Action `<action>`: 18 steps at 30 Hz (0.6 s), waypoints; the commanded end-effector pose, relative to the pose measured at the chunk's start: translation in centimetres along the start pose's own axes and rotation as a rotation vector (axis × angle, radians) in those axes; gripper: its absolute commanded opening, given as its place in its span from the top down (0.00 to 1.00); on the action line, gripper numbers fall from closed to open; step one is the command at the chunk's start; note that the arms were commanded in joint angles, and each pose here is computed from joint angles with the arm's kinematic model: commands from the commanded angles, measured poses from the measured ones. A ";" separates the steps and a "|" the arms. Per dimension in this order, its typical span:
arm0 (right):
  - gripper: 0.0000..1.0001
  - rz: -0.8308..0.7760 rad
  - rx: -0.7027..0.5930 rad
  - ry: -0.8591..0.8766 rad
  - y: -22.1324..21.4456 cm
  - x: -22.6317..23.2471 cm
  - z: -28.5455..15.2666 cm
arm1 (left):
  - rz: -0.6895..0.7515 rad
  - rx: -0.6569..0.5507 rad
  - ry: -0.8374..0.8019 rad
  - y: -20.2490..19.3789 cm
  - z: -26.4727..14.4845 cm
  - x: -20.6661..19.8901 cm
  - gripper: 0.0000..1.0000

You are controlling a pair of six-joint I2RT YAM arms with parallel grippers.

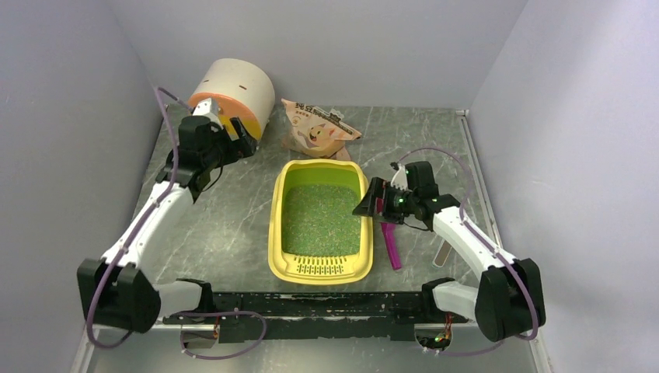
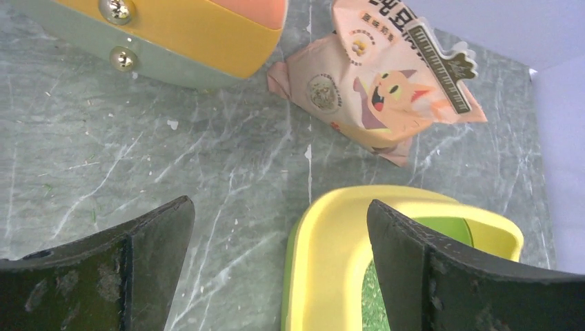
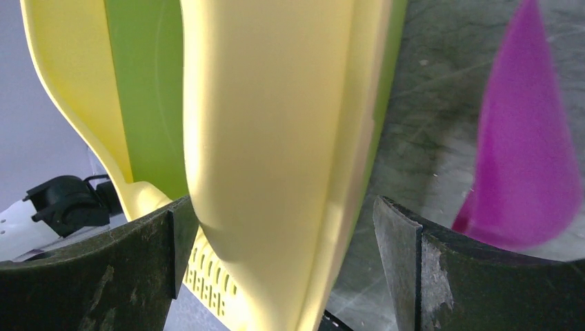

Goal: Fill the litter box with clean litter
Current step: Move the distractor to the center of the board, then move the litter box to the center of the board.

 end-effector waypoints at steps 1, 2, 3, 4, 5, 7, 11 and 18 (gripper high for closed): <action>0.00 -0.054 -0.032 0.069 1.1 2.1 1.3 | 0.060 0.023 -0.018 -0.7 -3.5 0.4 0.01; 0.00 -0.066 -0.025 0.077 1.1 2.6 1.6 | 0.070 0.017 -0.007 -0.6 -4.1 0.6 0.01; 0.00 -0.078 -0.018 0.079 1.1 3.2 2.0 | 0.080 0.013 0.003 -0.5 -4.9 0.7 0.01; 0.00 -0.085 -0.009 0.081 1.0 3.7 2.3 | 0.086 0.009 0.010 -0.4 -5.5 0.8 0.01; 0.00 -0.100 -0.001 0.086 0.8 4.5 2.7 | 0.094 0.008 0.014 -0.3 -6.0 0.8 0.01; 0.00 -0.092 0.003 0.091 0.7 5.4 3.2 | 0.106 0.010 0.007 -0.3 -6.8 0.7 0.01; 0.00 -0.118 0.011 0.126 0.4 7.5 4.6 | 0.128 -0.003 0.024 0.2 -8.3 0.7 0.01; 0.00 -0.137 0.031 0.147 0.5 11.1 7.7 | 0.152 -0.055 0.073 1.7 -10.9 0.9 0.01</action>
Point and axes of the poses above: each gripper's point midway between its finger pads, its own z axis out along the fingers, its own x axis along the line the jaws close on, y = z × x, the point moved 2 cm from there along -z, back along the fingers, and after that the axes turned 15 degrees about -z, right-handed, at the moved point
